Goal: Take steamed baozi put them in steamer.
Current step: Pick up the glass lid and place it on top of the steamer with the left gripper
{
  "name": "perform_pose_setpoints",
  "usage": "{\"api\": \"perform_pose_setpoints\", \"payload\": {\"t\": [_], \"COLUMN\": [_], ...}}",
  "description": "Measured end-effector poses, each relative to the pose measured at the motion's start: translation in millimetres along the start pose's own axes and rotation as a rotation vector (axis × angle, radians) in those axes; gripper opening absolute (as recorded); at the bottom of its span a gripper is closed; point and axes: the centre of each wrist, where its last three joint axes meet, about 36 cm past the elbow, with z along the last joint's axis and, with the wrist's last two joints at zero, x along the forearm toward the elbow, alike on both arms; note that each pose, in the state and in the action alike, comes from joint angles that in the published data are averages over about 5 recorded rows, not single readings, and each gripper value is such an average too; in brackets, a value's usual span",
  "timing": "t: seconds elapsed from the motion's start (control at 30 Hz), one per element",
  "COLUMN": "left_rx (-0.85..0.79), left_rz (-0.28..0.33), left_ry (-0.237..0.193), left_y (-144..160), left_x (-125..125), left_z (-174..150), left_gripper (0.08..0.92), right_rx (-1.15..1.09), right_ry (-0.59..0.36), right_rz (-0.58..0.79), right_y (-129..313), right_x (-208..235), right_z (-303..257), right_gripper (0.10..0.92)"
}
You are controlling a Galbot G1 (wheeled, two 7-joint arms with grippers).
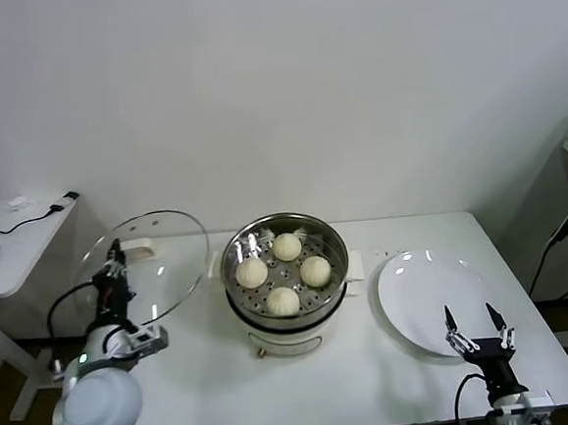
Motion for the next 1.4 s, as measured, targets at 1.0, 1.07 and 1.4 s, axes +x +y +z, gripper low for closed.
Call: {"api": "perform_pose_setpoints", "payload": {"t": [1.0, 1.07, 1.4], "left_rx": [0.069, 0.064, 0.021], "left_rz": [0.073, 0.074, 0.079], "left_ry": [-0.12, -0.122, -0.108], "left_y": [-35.0, -38.5, -58.1], "left_x": [45.3, 45.0, 36.3], "left_z": [-229.8, -237.0, -255.2], "left_gripper": [0.141, 0.141, 0.141], "right_rx": [-0.014, -0.015, -0.021], "right_ry": [-0.01, -0.012, -0.035], "right_rz": [0.058, 0.062, 0.081], "right_y": [-2.9, -4.0, -8.1], "right_x": [19.0, 19.5, 18.9], "right_z": [19.2, 19.4, 19.0], "right_gripper": [0.823, 0.823, 0.823]}}
